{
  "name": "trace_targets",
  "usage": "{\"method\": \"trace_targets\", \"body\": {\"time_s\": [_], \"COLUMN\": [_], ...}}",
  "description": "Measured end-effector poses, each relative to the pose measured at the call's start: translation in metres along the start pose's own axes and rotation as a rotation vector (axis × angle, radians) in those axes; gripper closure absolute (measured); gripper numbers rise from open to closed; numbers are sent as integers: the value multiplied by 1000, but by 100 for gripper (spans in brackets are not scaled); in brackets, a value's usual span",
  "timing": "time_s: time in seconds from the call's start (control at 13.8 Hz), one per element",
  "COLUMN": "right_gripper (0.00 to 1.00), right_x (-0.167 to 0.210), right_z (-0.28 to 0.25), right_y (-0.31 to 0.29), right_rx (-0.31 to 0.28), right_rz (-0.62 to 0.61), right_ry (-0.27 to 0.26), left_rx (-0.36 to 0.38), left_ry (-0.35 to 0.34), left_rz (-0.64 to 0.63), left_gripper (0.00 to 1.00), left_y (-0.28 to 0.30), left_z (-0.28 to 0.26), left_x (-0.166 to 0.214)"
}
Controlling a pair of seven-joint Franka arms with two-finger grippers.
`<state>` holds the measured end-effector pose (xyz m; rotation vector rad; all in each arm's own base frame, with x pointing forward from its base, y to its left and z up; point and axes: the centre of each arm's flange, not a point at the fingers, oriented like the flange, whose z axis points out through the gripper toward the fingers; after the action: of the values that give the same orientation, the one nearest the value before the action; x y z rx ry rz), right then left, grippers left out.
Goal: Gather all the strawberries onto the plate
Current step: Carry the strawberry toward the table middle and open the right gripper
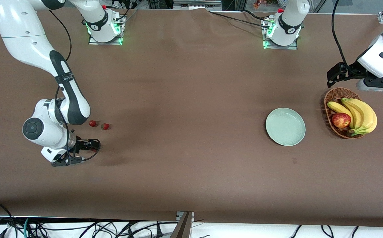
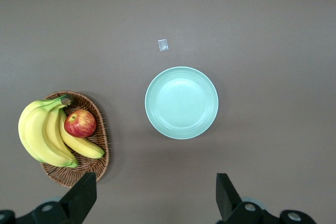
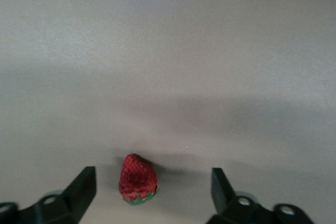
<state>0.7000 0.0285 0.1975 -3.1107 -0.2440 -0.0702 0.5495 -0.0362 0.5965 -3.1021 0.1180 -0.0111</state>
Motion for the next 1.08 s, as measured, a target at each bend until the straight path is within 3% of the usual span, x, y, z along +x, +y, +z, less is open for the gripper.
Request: {"method": "trace_targets", "body": {"time_s": [0.07,0.14,0.22,0.36,0.51,0.65,0.8,1.08], "right_gripper": [5,12,25,29,54,68,68,68], "right_x": [-1,-1,-2,-3,-2,-1,0,4], "right_z": [4,8,12,17,17,16,14,-26], "right_y": [0,0,0,-1,-3,-6,-16,-88], "right_rx": [1,1,2,3,5,8,15,74], "right_rz": [0,0,0,0,-3,-6,-9,98], "right_ry": [-1,-2,-4,-6,-6,-3,-9,-90], "left_rx": [0,0,0,0,0,0,0,0], "left_ry": [0,0,0,0,0,0,0,0], "left_rz": [0,0,0,0,0,0,0,0], "left_gripper": [0,0,0,0,0,0,0,0], "left_y": [0,0,0,0,0,0,0,0], "left_z": [0,0,0,0,0,0,0,0], "left_x": [0,0,0,0,0,0,0,0]}}
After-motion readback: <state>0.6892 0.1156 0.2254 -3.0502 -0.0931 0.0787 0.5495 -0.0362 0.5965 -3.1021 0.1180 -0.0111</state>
